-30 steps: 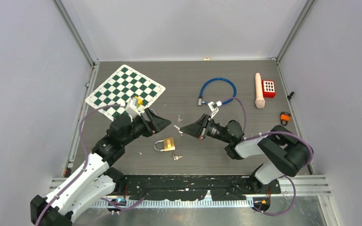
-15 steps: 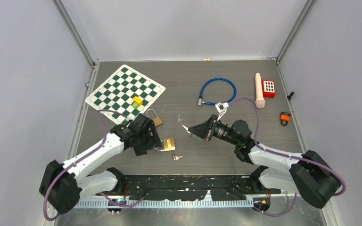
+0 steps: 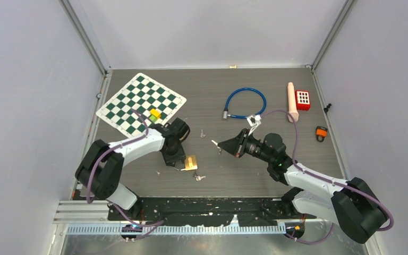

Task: Unlock with the key

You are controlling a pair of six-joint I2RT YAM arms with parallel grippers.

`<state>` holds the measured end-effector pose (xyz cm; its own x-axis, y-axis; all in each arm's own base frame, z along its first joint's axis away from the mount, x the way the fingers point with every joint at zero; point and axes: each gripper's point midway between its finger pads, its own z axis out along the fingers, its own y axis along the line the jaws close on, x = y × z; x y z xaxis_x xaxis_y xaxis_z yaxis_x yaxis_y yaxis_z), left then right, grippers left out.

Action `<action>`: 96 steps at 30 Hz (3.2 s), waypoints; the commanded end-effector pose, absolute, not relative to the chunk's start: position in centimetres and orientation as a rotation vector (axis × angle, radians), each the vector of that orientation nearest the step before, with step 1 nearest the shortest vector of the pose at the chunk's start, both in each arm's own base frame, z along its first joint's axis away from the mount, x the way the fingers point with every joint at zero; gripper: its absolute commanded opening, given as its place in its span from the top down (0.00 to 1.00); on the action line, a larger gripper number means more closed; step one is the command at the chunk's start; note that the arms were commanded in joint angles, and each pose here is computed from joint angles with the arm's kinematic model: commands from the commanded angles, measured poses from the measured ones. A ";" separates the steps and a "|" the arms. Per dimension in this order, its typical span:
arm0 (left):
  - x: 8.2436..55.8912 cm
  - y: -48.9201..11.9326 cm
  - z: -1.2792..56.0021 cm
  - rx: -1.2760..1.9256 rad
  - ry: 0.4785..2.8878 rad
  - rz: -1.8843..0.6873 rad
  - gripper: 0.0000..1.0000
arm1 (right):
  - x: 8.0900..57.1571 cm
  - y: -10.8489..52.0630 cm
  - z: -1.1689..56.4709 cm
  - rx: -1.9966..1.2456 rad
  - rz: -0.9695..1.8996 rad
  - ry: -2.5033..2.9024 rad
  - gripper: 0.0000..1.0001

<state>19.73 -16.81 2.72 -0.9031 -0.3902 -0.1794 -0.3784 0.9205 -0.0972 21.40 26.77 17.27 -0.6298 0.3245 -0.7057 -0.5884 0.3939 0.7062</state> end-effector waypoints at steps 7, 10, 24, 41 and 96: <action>25.8 -12.5 2.7 -0.444 2.823 0.174 0.69 | 21.8 25.8 18.4 -0.244 1.334 1.756 0.95; 28.3 -11.9 2.8 -0.368 2.817 0.220 0.69 | 21.9 25.7 18.4 -0.240 1.330 1.757 0.95; 24.5 -16.1 8.5 -0.574 2.754 -0.146 0.06 | 21.7 24.9 18.5 -0.229 1.293 1.753 0.95; 20.7 -19.8 4.8 -1.282 2.741 -0.035 0.01 | 20.2 24.0 18.9 -0.275 1.282 1.709 0.95; 24.0 -24.7 15.3 -1.099 2.512 -0.751 1.00 | 19.3 27.8 16.9 -0.354 1.228 1.797 0.95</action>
<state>22.66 -22.60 11.02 -0.6521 -0.7530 -0.0879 -0.6650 0.6238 -0.4106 17.83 26.94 14.53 -0.6339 0.1970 -0.7479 -0.6227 0.4436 0.6446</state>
